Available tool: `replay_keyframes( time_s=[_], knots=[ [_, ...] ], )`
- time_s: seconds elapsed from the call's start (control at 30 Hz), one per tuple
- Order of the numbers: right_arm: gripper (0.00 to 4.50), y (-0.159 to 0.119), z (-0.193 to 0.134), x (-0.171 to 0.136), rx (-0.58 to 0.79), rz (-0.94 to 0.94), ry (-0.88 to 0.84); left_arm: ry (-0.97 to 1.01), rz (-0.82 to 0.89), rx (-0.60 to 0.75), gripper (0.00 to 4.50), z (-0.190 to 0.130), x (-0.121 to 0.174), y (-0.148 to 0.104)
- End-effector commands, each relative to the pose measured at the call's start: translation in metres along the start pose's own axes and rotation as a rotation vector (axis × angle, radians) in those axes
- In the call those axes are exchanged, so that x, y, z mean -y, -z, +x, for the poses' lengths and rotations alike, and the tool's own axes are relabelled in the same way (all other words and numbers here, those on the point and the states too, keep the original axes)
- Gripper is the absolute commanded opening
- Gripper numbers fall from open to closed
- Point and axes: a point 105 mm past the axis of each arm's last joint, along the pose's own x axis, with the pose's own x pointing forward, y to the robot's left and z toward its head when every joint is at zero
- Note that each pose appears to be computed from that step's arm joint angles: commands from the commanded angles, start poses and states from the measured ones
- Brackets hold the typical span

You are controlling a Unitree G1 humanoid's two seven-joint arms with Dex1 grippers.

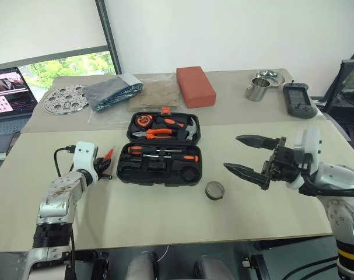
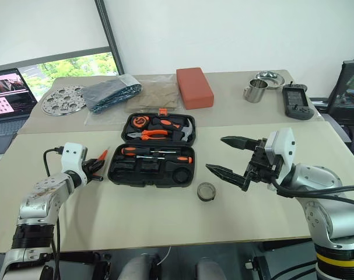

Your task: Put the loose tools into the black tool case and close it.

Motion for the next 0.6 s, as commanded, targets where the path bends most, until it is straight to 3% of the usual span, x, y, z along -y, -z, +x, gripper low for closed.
replay_keyframes(
  time_s=[0.03, 0.17, 0.37, 0.5, 0.6],
  knots=[
    [4.50, -0.013, -0.003, 0.003, 0.029, -0.058, 0.015, -0.026, 0.010, -0.014, 0.49, -0.001, -0.006, 0.002],
    [4.50, -0.015, -0.004, 0.005, 0.033, -0.059, 0.027, -0.024, -0.017, 0.026, 0.49, -0.001, -0.007, -0.009],
    [4.50, -0.013, -0.005, 0.006, 0.028, -0.055, 0.029, 0.046, -0.018, 0.142, 0.49, 0.001, 0.001, -0.046],
    [4.50, -0.011, -0.009, 0.007, 0.028, -0.052, 0.042, 0.189, 0.114, 0.306, 0.49, -0.006, 0.012, -0.092],
    [4.50, -0.009, -0.013, 0.006, 0.026, -0.049, 0.049, 0.312, 0.253, 0.343, 0.49, -0.006, 0.022, -0.103]
  ],
)
